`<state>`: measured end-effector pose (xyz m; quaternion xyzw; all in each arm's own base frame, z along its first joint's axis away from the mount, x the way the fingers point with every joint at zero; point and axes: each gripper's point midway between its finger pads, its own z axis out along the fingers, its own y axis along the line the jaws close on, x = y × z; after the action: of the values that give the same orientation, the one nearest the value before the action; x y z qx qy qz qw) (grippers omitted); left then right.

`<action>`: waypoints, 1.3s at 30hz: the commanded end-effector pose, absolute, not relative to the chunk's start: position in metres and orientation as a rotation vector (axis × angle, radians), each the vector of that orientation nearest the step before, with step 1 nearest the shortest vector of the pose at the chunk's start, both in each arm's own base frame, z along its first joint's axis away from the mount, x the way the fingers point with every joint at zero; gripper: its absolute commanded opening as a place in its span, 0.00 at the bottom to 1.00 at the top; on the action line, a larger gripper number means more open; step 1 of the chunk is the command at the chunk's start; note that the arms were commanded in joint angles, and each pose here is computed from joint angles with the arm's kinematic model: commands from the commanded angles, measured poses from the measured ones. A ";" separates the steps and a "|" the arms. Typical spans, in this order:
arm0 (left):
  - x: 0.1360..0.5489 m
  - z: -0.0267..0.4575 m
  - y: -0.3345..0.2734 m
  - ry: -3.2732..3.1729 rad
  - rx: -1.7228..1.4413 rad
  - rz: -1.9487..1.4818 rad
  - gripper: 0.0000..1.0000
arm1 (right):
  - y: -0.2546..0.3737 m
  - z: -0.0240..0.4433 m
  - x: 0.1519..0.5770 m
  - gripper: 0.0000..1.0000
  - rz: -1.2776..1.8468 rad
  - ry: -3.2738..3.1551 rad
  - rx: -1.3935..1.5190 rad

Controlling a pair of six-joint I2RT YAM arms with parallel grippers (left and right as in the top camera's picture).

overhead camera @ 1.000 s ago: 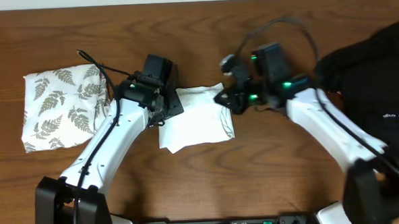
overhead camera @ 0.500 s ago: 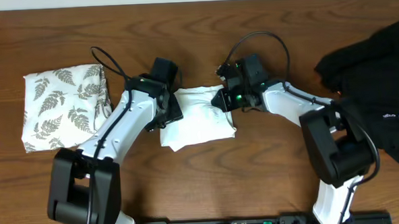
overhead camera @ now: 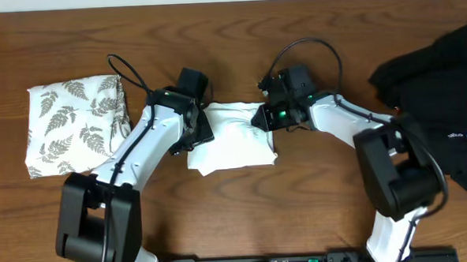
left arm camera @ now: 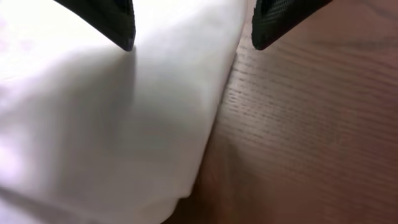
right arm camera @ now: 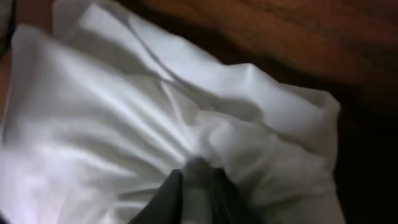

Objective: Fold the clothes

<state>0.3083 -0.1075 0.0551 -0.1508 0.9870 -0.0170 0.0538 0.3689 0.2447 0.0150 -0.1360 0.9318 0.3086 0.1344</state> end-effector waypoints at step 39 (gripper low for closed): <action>0.313 0.029 -0.144 3.075 -0.368 -0.258 0.64 | 0.187 -0.025 0.321 0.21 0.499 2.962 -0.622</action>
<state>0.3027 -0.1553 0.0298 -0.1202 0.9878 -0.0995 -0.0013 0.3510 0.2029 0.0004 -0.2079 0.9553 0.1833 0.1027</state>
